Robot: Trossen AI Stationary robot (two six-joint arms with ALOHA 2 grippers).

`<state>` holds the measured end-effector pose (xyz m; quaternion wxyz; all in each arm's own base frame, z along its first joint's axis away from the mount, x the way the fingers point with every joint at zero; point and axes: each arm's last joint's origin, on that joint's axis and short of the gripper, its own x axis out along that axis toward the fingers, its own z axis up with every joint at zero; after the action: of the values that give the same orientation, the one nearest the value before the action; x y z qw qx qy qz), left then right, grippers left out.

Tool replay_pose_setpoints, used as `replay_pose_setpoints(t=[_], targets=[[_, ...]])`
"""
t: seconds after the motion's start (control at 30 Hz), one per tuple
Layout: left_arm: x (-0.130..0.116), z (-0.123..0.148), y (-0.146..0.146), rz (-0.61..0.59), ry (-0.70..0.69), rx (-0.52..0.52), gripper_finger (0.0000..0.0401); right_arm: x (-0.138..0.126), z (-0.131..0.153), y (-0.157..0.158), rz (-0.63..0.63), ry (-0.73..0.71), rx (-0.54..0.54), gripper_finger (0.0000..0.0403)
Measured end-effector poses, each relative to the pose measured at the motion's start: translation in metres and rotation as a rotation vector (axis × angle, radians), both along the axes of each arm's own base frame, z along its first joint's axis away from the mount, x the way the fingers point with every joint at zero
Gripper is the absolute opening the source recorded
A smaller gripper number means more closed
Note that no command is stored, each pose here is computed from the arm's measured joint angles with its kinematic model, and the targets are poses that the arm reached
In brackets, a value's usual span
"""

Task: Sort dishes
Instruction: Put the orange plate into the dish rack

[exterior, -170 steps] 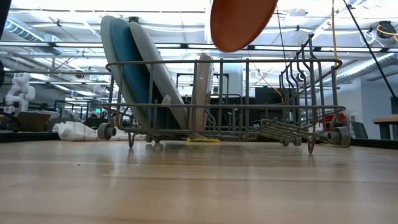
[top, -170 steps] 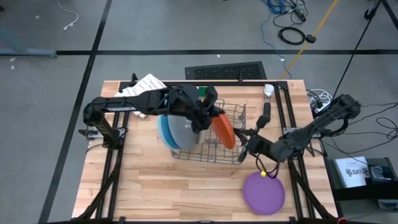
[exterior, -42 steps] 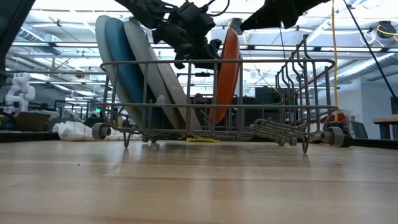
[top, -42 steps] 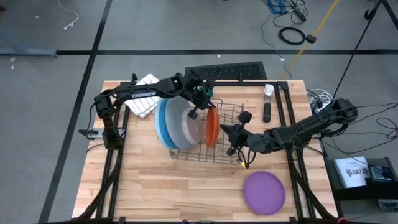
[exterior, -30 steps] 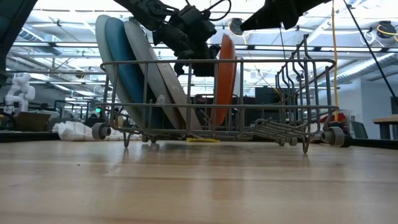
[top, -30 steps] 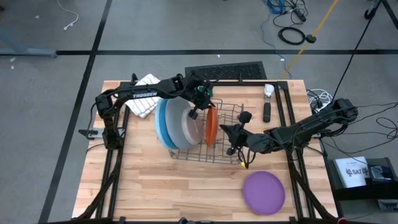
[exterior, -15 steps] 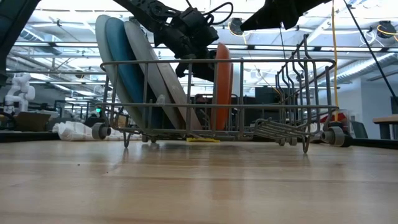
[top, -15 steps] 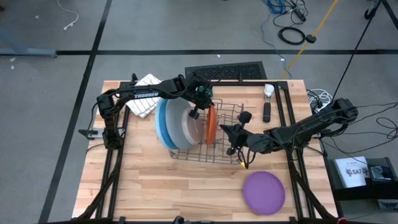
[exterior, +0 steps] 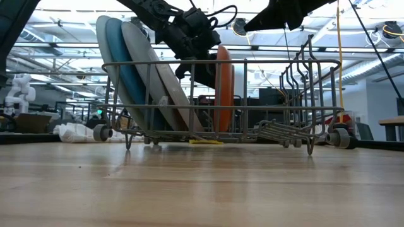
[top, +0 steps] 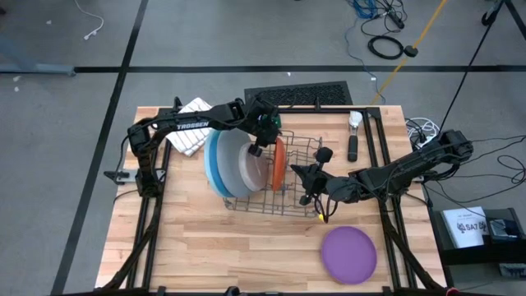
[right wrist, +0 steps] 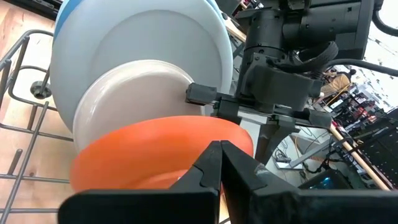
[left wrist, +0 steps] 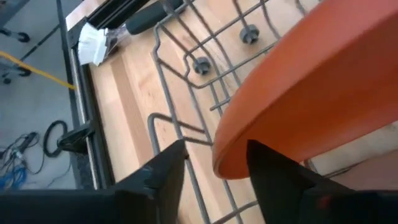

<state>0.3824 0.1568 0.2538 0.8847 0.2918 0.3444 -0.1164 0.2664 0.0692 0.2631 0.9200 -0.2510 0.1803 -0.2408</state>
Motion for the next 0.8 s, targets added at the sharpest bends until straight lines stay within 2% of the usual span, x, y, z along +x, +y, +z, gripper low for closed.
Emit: replay_pose_setpoints(t=[0.13, 0.3, 0.5, 0.7, 0.8], targets=[[-0.001, 0.004, -0.002, 0.057, 0.021, 0.067, 0.02, 0.0, 0.0, 0.0, 0.0, 0.0, 0.0, 0.0], [-0.011, 0.025, -0.01, 0.074, 0.08, 0.192, 0.0212, 0.0, 0.0, 0.0, -0.001, 0.0, 0.0, 0.0], [-0.022, 0.047, -0.017, 0.121, 0.152, 0.206, 0.0213, 0.0, 0.0, 0.0, 0.0, 0.002, -0.003, 0.0], [-0.033, 0.087, -0.036, 0.226, 0.103, 0.325, 0.0213, 0.0, 0.0, 0.0, 0.0, 0.003, -0.003, 0.0], [-0.044, 0.119, -0.053, 0.222, -0.011, 0.298, 0.0213, 0.0, 0.0, 0.0, -0.001, 0.005, -0.002, 0.0]])
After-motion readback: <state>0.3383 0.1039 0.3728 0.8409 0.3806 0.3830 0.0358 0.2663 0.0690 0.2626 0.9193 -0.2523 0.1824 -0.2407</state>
